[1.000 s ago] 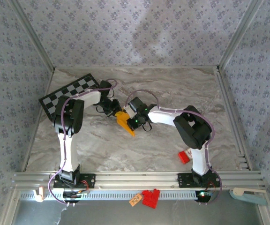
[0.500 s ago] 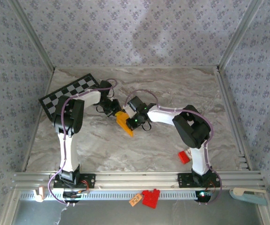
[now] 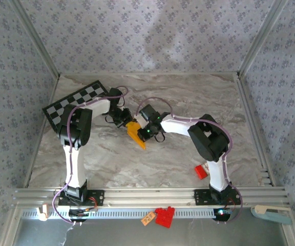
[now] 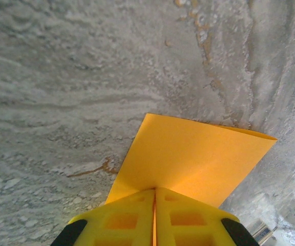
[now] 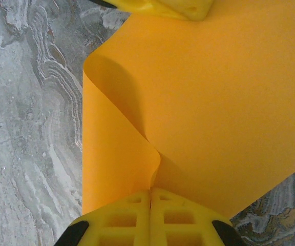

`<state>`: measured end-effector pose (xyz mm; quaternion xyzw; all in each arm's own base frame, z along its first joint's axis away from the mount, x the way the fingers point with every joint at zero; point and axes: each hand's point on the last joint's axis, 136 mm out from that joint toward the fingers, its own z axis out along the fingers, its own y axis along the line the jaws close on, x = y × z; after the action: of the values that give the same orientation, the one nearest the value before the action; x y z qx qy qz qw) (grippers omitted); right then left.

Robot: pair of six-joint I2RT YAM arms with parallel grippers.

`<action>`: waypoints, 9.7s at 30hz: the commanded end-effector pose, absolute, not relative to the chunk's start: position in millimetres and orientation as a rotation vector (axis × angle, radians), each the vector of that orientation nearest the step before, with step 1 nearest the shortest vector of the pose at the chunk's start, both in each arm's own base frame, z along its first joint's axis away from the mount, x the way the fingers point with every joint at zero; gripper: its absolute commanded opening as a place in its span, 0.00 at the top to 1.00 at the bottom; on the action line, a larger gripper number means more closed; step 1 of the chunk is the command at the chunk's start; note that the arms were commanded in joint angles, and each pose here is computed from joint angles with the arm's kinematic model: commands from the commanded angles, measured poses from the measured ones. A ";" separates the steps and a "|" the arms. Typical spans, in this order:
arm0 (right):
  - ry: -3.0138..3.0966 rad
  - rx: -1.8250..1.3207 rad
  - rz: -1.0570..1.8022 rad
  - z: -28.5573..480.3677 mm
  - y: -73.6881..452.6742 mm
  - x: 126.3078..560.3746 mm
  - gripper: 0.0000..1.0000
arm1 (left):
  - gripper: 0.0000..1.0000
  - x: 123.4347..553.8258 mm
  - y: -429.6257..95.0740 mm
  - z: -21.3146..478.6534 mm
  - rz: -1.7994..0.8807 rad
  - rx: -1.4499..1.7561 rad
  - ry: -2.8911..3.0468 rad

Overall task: Fold a paper plane with a square sheet of paper (pick it up from the middle)
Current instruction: Third fold the triangle at the center of the table.

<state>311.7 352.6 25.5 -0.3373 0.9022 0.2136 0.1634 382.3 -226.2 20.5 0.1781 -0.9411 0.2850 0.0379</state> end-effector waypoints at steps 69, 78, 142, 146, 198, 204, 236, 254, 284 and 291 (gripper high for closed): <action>2.757 -0.934 0.513 -9.3 335.4 304.2 0.99 | 0.89 297.2 -216.3 6.2 0.877 0.797 -2.829; 2.750 -0.918 0.525 -4.4 337.5 307.3 0.98 | 0.89 295.5 -213.0 3.2 0.820 0.791 -2.832; 2.907 -0.776 0.936 12.5 356.6 261.0 0.90 | 0.86 308.0 -231.0 22.1 0.943 0.755 -2.805; 2.915 -0.775 0.924 9.5 355.3 260.9 0.90 | 0.85 311.0 -233.6 26.4 0.972 0.748 -2.807; 2.966 -0.804 0.910 14.8 318.2 223.0 0.90 | 0.85 296.6 -216.3 -7.1 0.726 0.789 -2.782; 2.952 -0.801 0.879 19.2 312.7 223.8 0.90 | 0.85 296.3 -216.1 -8.9 0.715 0.790 -2.776; 2.932 -0.737 0.698 7.5 325.3 264.8 0.91 | 0.82 328.6 -244.2 59.0 1.098 0.576 -2.899; 2.978 -0.702 0.665 -1.0 318.6 264.3 0.92 | 0.85 300.8 -265.2 38.1 1.111 0.372 -2.906; 3.103 -0.798 0.355 -38.0 261.1 245.4 0.93 | 0.85 341.2 -214.7 -0.5 0.866 0.423 -3.047; 3.105 -0.784 0.354 -36.9 259.9 247.0 0.93 | 0.85 362.6 -190.9 -1.4 0.834 0.470 -3.072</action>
<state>285.8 328.3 18.4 -0.2651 0.9329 0.2340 0.0687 336.6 -231.5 19.3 0.1207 -0.9370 0.3278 0.0044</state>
